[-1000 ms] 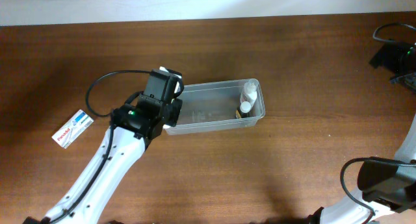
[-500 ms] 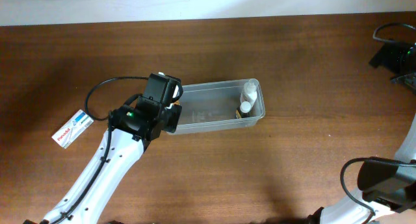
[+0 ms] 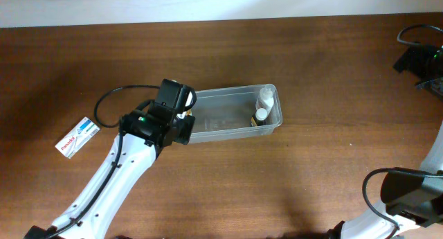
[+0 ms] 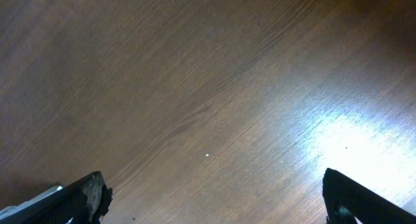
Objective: Pack container
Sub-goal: 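Lower the tube upright into the container beside the gold tin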
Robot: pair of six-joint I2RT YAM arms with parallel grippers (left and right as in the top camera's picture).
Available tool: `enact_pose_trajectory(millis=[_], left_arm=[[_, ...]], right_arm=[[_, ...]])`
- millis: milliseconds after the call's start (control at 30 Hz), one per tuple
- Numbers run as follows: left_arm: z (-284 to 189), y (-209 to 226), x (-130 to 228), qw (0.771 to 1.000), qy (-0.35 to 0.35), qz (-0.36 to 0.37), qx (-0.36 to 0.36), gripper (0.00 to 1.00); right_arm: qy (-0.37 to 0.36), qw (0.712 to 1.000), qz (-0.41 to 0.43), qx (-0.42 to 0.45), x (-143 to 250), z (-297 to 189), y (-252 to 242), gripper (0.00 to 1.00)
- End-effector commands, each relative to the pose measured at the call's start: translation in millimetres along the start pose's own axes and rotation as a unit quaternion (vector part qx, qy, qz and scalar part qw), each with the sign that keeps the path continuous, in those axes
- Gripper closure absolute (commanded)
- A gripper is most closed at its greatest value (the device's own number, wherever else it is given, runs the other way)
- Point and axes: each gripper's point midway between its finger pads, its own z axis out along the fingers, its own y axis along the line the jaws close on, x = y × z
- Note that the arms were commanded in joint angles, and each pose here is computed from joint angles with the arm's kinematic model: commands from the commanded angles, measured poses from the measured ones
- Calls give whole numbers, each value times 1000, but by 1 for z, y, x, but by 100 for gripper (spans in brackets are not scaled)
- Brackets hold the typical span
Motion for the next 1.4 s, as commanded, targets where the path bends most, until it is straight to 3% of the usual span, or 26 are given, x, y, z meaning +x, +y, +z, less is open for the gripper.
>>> enact_pose_trajectory(millis=[0, 767, 1133, 1367], left_arm=[[4, -2, 6, 1000, 12, -3, 6, 42], [6, -2, 14, 1000, 30, -1, 5, 43], [29, -6, 27, 997, 76, 7, 3, 43], [34, -7, 16, 998, 55, 3, 4, 43]], right_arm=[[-14, 1000, 5, -4, -3, -9, -1, 2], [-14, 1000, 5, -4, -3, -9, -1, 2], [-14, 1000, 5, -4, -3, -10, -1, 2], [-14, 1000, 5, -4, -3, -9, -1, 2]])
